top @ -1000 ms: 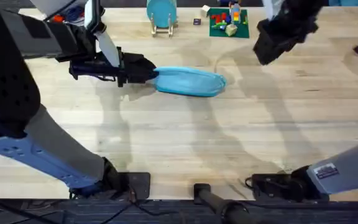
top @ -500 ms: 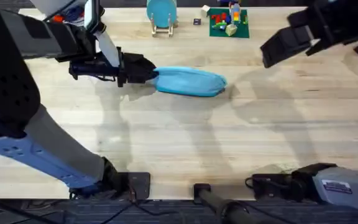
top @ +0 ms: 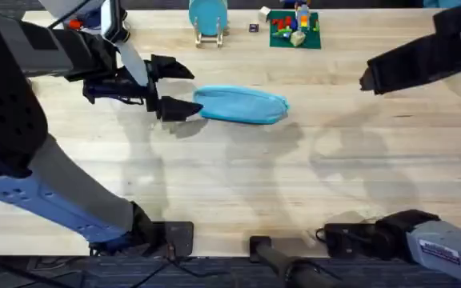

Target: Unzip the bag, pick up the pens from the table one at a time and place them inside, then zip the bag closed.

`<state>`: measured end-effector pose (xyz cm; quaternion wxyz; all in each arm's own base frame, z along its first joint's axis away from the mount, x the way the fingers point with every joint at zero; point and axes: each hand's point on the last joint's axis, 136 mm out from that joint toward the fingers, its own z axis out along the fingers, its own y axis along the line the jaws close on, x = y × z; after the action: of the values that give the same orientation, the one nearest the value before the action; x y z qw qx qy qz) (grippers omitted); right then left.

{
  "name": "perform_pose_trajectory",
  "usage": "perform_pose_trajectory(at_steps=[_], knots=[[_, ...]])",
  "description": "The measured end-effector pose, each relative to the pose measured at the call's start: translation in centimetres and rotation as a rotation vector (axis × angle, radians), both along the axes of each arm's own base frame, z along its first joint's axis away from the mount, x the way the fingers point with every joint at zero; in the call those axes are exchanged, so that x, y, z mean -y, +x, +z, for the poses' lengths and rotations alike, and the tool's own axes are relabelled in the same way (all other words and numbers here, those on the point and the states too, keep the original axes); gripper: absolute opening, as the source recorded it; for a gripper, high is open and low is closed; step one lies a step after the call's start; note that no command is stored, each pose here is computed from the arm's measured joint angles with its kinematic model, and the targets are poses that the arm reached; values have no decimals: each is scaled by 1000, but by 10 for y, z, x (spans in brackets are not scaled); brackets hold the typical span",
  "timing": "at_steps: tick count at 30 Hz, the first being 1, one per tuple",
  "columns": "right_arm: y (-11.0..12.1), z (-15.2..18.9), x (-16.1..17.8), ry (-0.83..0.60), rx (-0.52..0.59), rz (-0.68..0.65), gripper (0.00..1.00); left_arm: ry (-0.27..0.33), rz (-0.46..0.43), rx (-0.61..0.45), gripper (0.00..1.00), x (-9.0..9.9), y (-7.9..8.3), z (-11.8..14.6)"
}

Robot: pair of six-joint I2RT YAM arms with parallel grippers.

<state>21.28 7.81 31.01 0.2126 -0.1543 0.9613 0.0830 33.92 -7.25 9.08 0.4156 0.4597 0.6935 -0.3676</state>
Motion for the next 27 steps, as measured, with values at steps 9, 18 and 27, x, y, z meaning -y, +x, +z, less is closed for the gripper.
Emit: perform_pose_trajectory(at_steps=[9, 18, 27], knots=[[3, -3, -2, 4, -15, 3, 997, 5, 0, 9, 995, -1, 1, -1], [6, -6, -3, 0, -29, 3, 998, 51, 0, 8, 995, -2, -5, 9], [6, -6, -5, 11, -32, 9, 998, 162, 5, 8, 995, -1, -41, 57]])
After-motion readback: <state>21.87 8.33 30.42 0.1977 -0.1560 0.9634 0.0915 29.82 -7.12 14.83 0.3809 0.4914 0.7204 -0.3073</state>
